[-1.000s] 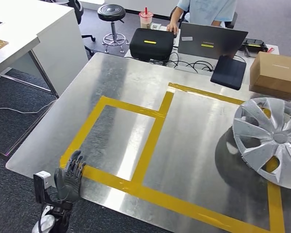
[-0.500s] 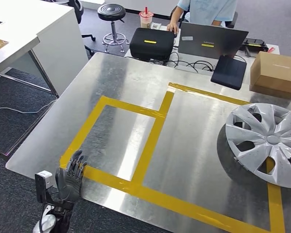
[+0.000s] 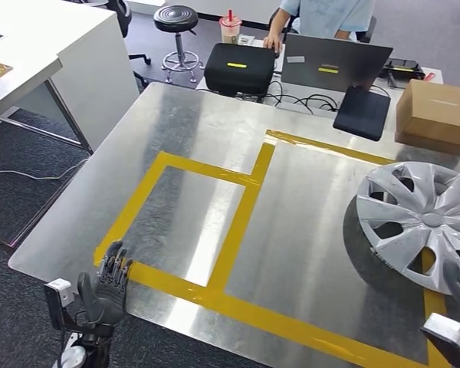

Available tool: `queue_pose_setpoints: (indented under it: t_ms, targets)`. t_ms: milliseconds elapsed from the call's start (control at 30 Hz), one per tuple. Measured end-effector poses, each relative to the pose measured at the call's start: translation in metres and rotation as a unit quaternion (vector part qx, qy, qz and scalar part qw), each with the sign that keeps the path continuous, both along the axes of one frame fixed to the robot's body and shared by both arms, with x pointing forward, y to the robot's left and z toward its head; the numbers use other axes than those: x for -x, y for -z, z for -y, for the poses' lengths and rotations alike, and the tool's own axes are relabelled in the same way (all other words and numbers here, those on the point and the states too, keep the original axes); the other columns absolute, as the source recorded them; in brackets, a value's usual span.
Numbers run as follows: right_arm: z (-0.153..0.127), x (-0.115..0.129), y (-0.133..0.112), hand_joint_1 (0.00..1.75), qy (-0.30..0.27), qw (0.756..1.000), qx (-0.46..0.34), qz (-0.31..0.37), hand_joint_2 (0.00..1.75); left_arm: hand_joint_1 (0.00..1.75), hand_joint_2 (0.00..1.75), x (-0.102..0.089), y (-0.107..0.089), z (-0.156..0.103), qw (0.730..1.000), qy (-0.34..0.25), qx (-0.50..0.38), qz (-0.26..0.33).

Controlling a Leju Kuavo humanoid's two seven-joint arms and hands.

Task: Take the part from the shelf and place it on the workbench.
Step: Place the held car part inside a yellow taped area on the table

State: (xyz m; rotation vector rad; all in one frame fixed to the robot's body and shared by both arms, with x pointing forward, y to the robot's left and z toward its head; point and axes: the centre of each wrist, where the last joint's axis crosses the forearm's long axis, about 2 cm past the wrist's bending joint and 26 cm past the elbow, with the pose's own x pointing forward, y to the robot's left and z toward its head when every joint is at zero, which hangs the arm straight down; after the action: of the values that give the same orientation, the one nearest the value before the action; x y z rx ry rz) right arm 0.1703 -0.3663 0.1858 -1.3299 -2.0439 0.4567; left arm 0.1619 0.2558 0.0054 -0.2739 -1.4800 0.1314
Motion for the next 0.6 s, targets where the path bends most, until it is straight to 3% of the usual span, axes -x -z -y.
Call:
queue_pose_setpoints:
  t_ms: [67, 300, 600]
  targets:
    - [-0.017, 0.015, 0.001, 0.0, -0.021, 0.999, -0.048, 0.006, 0.0, 0.0, 0.0, 0.002, 0.0, 0.001, 1.0, -0.007, 0.001, -0.001]
    - [-0.052, 0.043, 0.01, 0.0, -0.056, 0.978, -0.201, -0.004, 0.0, 0.0, 0.0, 0.003, 0.0, 0.006, 0.999, -0.033, 0.0, -0.005]
    - [-0.068, 0.065, 0.039, 0.0, -0.057, 0.954, -0.292, -0.039, 0.0, 0.0, 0.0, 0.004, 0.0, 0.006, 0.998, -0.062, 0.007, -0.007]
